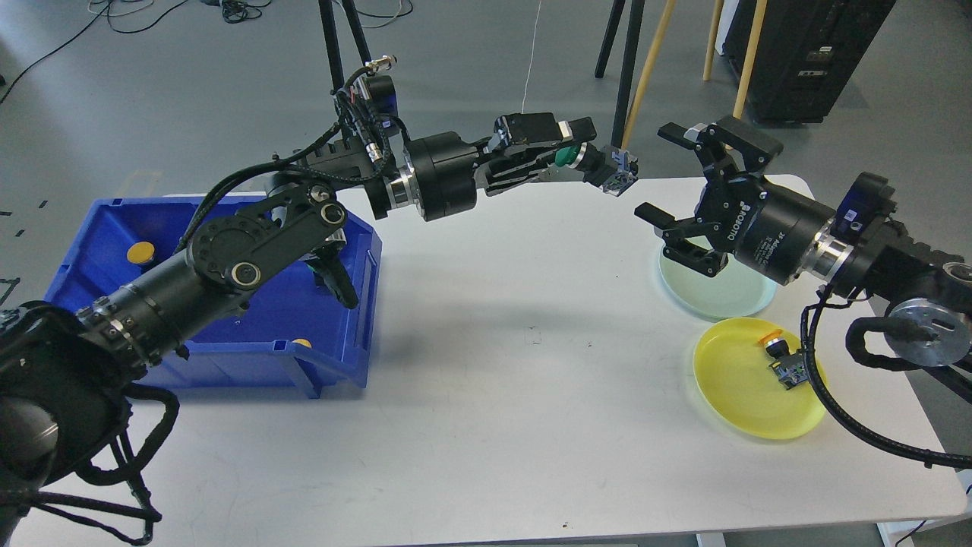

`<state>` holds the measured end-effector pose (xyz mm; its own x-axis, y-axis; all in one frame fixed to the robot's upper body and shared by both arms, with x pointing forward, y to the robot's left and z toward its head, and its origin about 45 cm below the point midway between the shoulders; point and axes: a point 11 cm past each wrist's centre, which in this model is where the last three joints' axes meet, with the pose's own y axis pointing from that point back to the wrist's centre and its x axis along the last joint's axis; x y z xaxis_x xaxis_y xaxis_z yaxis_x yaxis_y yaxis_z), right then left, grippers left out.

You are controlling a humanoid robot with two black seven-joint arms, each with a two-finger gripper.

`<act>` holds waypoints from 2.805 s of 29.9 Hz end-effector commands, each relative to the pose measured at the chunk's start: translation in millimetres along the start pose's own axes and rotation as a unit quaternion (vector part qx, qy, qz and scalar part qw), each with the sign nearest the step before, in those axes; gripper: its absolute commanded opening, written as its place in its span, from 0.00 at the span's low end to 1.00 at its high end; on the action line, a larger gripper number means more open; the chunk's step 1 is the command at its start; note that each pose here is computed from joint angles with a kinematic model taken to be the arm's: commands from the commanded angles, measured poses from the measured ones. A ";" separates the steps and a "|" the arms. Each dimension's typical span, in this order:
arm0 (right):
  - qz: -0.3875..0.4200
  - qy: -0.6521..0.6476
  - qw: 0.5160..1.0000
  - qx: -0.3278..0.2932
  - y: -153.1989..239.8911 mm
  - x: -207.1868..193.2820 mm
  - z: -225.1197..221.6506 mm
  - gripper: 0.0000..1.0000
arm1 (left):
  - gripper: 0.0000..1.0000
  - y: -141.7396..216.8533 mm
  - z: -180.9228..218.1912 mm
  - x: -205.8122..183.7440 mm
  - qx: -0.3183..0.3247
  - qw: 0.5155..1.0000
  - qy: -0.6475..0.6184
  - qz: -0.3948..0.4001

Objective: Pass button and place on color plate
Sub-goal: 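Grasp the button with the right gripper and release the left gripper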

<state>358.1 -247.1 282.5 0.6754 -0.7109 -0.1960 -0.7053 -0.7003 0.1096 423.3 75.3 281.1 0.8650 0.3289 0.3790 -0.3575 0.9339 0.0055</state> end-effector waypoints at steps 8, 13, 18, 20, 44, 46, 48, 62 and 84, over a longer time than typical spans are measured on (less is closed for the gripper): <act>-0.011 -0.010 1.000 0.000 -19.6 -6.7 7.5 0.93 | 0.05 0.5 0.5 1.3 -0.004 1.000 0.009 0.006; -0.008 -0.015 1.000 0.009 -21.0 -5.3 6.0 0.91 | 0.05 0.7 0.2 1.7 -0.004 1.000 0.009 0.006; -0.009 -0.012 1.000 0.020 -22.4 -5.1 0.0 0.79 | 0.05 0.7 0.2 1.7 -0.004 1.000 0.009 0.006; -0.009 -0.011 1.000 0.020 -22.7 -5.2 -0.6 0.76 | 0.05 0.7 0.2 1.7 -0.004 1.000 0.009 0.006; -0.021 -0.012 0.999 0.031 -27.6 -11.6 -0.3 0.47 | 0.05 1.3 -1.5 2.5 -0.002 1.000 0.010 0.008; -0.027 -0.011 0.999 0.036 -27.0 -12.6 -1.6 0.33 | 0.05 1.3 -1.5 2.5 -0.002 1.000 0.010 0.008; -0.027 -0.011 0.999 0.038 -28.2 -13.0 -1.9 0.16 | 0.05 1.3 -1.5 2.5 -0.002 1.000 0.010 0.008; -0.012 -0.011 0.999 0.036 -25.4 -3.0 0.1 0.01 | 0.82 -1.6 0.9 1.8 -0.017 0.999 0.035 0.017; 0.264 -0.198 0.930 0.163 73.8 96.0 20.6 0.01 | 0.99 5.5 -5.8 8.0 -0.041 0.991 0.109 0.059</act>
<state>370.1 -342.6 260.0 0.2636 -0.8439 -0.4673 -0.9587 -0.2830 -0.0297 430.5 82.7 280.8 0.8774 0.4450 0.1792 -0.4332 0.8954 -0.1023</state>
